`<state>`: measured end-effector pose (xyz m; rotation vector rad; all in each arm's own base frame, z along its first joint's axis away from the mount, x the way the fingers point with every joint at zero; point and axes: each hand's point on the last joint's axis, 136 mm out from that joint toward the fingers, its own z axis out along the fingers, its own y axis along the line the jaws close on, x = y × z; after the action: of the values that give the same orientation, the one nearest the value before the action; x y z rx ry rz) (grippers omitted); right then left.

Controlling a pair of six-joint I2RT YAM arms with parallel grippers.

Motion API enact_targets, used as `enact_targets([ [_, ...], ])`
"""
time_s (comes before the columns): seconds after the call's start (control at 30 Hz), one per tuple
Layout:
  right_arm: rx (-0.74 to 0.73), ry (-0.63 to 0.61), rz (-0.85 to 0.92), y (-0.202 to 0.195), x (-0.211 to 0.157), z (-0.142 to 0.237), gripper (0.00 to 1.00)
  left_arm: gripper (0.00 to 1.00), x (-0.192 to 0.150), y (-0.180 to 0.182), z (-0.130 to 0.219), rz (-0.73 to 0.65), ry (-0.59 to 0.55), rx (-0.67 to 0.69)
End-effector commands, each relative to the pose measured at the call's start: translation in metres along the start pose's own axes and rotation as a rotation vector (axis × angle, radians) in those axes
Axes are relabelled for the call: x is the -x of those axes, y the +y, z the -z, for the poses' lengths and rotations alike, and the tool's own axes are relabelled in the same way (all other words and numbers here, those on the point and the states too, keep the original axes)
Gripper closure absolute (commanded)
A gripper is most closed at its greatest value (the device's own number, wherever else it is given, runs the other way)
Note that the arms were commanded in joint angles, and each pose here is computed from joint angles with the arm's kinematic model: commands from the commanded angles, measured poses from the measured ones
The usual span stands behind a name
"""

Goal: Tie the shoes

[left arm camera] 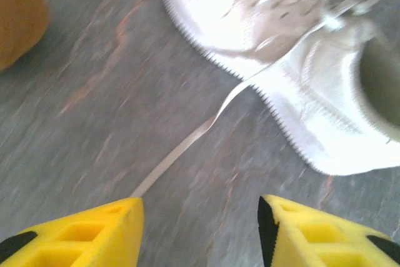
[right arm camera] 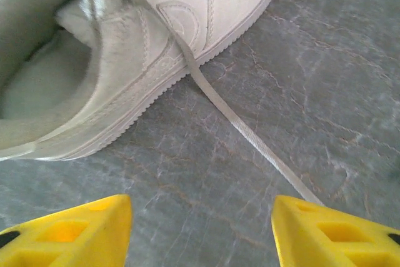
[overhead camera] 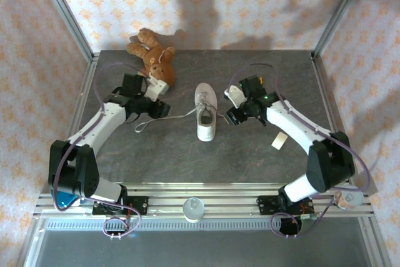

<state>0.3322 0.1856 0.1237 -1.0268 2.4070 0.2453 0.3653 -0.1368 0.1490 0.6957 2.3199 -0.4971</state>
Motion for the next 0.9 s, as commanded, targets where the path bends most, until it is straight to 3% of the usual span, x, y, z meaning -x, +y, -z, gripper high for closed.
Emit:
enact_targets([
  [0.0, -0.033, -0.002, 0.145, -0.008, 0.014, -0.017, 0.4, 0.46, 0.032, 0.001, -0.032, -0.112, -0.089, -0.018],
  [0.27, -0.035, 0.056, 0.251, -0.008, 0.025, -0.058, 0.4, 0.46, 0.034, -0.015, -0.1, -0.242, 0.039, -0.056],
  [0.63, 0.023, 0.062, 0.307, -0.006, 0.046, -0.09, 0.4, 0.43, 0.027, -0.035, -0.107, -0.303, 0.135, -0.15],
  [0.7, 0.051, 0.063, 0.327, -0.002, 0.048, -0.093, 0.4, 0.43, 0.018, -0.039, -0.114, -0.293, 0.194, -0.201],
  [0.8, 0.116, 0.044, 0.395, 0.012, 0.05, -0.094, 0.45, 0.45, 0.011, -0.047, -0.115, -0.285, 0.257, -0.271],
  [0.87, 0.15, 0.029, 0.419, 0.02, 0.053, -0.093, 0.58, 0.52, 0.009, -0.052, -0.114, -0.272, 0.282, -0.31],
])
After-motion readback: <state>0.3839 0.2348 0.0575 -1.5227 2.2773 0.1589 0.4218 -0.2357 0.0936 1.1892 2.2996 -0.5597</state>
